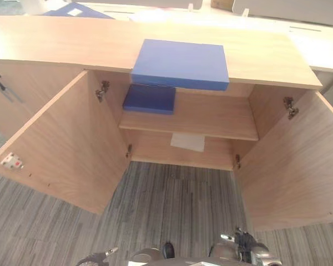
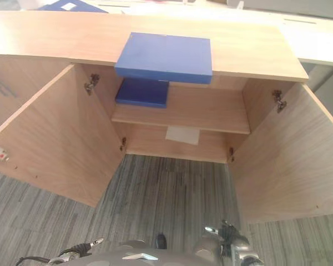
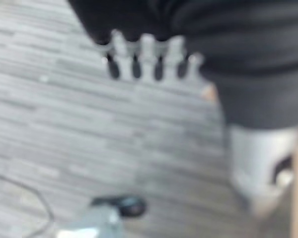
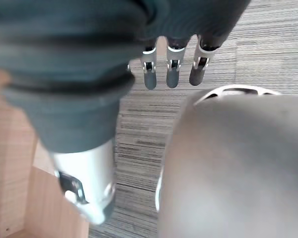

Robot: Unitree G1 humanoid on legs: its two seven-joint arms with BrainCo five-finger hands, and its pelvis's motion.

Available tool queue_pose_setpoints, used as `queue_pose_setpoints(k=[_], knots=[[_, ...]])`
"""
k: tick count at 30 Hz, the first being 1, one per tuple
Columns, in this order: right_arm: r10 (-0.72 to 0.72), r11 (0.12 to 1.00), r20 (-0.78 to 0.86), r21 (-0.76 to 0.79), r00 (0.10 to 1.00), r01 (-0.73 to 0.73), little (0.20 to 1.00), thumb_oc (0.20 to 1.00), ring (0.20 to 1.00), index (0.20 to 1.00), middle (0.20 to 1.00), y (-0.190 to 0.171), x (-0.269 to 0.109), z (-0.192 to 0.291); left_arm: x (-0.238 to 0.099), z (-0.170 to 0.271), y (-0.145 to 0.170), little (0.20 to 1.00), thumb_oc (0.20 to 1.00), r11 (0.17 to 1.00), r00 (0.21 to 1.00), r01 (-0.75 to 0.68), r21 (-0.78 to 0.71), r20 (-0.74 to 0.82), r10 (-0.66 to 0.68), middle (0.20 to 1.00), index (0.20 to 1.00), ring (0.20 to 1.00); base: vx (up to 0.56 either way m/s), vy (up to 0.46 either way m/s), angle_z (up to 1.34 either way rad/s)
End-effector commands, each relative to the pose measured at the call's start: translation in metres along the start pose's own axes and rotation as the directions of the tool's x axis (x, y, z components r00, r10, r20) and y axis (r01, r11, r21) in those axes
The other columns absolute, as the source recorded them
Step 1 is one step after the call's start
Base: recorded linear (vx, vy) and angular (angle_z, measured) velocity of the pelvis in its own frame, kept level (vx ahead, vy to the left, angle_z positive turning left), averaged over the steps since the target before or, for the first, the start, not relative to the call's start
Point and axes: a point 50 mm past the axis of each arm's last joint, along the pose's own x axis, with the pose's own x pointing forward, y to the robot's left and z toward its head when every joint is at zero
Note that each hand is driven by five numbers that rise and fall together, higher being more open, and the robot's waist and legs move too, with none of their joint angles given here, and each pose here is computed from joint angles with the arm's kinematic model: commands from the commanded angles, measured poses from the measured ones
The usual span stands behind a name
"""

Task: Put the empty folder in the office cabinet

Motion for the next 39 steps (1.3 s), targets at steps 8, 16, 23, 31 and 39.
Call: queue_pose_setpoints(k=[8,16,23,31,39], knots=[[-0.020,0.999,0.130,-0.031,0.991,0.024,1.000,1.000,1.000,1.000,1.000,-0.011,0.001,0.032,-0.001,0.019,0.001,1.000,1.000,0.999,0.985,-0.028,-0.018,0.170,0.030,1.000,1.000,1.000,0.10,-0.196,-0.08],[-0.071,0.989,0.125,-0.122,0.990,0.086,1.000,1.000,1.000,1.000,1.000,-0.018,-0.002,0.030,-0.005,0.013,-0.001,1.000,1.000,0.999,0.972,0.031,-0.025,0.234,-0.024,1.000,1.000,1.000,0.17,-0.167,0.17],[-0.072,0.983,0.180,-0.154,0.981,0.100,1.000,1.000,1.000,1.000,1.000,-0.025,-0.004,0.044,-0.007,0.032,-0.009,1.000,1.000,0.999,0.941,-0.033,0.023,0.336,0.023,1.000,1.000,1.000,0.07,-0.154,0.00],[-0.085,0.984,0.180,-0.142,0.980,0.112,1.000,1.000,1.000,1.000,1.000,-0.023,-0.004,0.046,-0.022,0.082,-0.009,1.000,1.000,0.945,0.781,-0.321,0.067,0.583,0.224,1.000,1.000,1.000,-0.02,0.077,0.21],[-0.100,0.985,0.152,-0.127,0.983,0.120,1.000,1.000,1.000,1.000,1.000,-0.016,-0.002,0.038,-0.039,0.104,0.007,1.000,1.000,0.835,0.598,-0.550,0.031,0.713,0.367,1.000,1.000,1.000,-0.01,0.113,0.06]])
